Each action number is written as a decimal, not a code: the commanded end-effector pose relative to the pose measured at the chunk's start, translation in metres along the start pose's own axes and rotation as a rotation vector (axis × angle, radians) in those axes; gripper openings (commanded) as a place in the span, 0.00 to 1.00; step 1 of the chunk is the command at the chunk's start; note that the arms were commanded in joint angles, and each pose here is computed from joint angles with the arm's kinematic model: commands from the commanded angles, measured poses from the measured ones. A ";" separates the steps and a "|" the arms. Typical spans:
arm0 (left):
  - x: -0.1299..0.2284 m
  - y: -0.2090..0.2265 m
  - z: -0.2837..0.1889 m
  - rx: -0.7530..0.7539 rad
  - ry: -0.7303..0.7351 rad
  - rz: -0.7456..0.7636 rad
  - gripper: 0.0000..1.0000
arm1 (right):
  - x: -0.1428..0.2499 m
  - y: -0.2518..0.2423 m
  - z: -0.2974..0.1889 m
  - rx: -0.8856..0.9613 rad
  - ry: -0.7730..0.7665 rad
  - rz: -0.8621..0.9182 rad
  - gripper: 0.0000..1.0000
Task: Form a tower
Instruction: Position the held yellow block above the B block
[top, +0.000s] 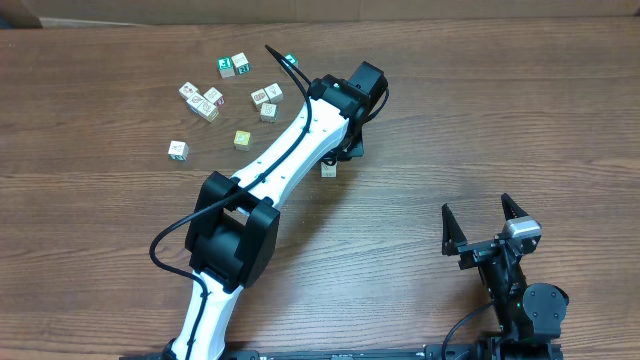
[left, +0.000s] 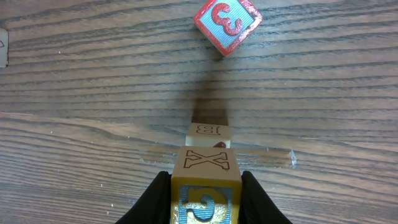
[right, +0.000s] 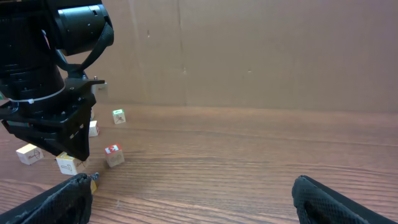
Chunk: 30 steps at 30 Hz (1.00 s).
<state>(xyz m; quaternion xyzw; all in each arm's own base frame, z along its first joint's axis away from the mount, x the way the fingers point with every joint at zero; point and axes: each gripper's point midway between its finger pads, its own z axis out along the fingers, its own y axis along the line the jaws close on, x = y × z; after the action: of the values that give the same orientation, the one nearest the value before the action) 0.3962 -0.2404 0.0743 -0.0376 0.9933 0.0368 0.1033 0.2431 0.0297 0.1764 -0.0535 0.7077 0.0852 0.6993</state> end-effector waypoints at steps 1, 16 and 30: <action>0.001 0.003 0.006 -0.014 0.007 0.011 0.04 | 0.002 -0.001 0.000 0.006 -0.003 0.002 1.00; 0.003 0.004 0.010 -0.020 0.013 0.013 0.04 | 0.002 -0.001 0.000 0.006 -0.003 0.002 1.00; 0.007 0.004 0.024 -0.017 0.016 0.012 0.04 | 0.002 -0.001 0.000 0.006 -0.003 0.002 1.00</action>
<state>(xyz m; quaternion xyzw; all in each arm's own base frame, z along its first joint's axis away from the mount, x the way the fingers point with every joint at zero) 0.3935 -0.2385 0.0559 -0.0372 0.9935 0.0397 0.0995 0.2431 0.0297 0.1765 -0.0532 0.7076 0.0852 0.6994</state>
